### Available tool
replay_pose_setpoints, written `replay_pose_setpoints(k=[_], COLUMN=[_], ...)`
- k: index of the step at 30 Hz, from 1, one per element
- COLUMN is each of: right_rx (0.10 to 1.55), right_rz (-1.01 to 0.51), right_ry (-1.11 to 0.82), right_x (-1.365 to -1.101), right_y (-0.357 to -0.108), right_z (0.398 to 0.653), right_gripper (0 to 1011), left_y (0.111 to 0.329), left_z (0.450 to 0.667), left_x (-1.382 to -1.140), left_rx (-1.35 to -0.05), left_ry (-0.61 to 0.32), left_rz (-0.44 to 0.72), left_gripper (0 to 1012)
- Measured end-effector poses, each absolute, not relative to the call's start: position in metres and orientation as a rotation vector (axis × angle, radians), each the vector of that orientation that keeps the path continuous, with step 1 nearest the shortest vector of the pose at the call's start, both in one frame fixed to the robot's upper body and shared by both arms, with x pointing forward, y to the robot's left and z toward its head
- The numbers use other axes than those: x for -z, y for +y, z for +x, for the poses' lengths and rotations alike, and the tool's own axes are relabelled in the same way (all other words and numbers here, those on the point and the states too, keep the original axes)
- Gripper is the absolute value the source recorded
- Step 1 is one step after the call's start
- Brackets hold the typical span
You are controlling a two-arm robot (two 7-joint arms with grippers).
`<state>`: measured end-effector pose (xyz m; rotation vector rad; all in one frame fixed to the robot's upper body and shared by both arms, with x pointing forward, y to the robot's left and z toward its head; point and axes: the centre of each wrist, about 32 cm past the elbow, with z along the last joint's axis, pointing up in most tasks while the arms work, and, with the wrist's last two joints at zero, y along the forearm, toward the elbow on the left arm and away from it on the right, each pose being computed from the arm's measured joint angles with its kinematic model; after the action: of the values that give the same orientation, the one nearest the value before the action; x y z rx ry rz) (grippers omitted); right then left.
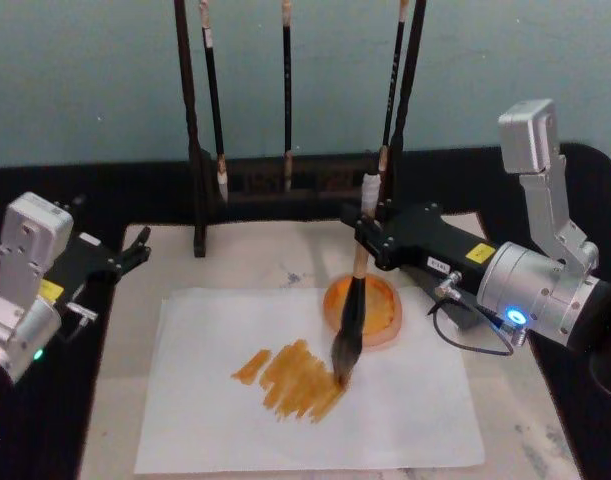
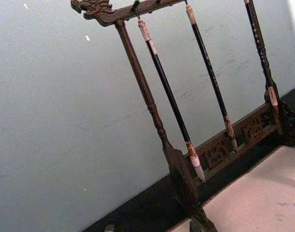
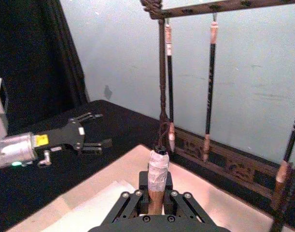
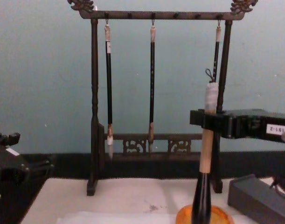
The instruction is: Pick up the brush from the inkstone, write on the paper, then place the brush back to its original position.
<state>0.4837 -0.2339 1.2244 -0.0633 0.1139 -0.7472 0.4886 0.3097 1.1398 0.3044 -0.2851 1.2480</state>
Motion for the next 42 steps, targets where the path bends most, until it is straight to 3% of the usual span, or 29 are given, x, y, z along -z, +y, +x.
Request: replay_pose_setpoints(k=[25, 42], right_rx=[0.596, 0.675], right_rz=[-0.037, -0.051], right_ry=[0.133, 0.176], right_x=[-1.231, -1.217], right_y=[-0.209, -0.221], right_z=[0.46, 0.477], right_gripper=[160, 160], left_y=[0.31, 0.31], left_z=[0.489, 0.489], left_x=[-1.14, -1.14], left_rx=[-1.248, -1.248], left_ry=[-0.285, -0.285], left_rz=[0.304, 0.304], left_gripper=[1010, 1010])
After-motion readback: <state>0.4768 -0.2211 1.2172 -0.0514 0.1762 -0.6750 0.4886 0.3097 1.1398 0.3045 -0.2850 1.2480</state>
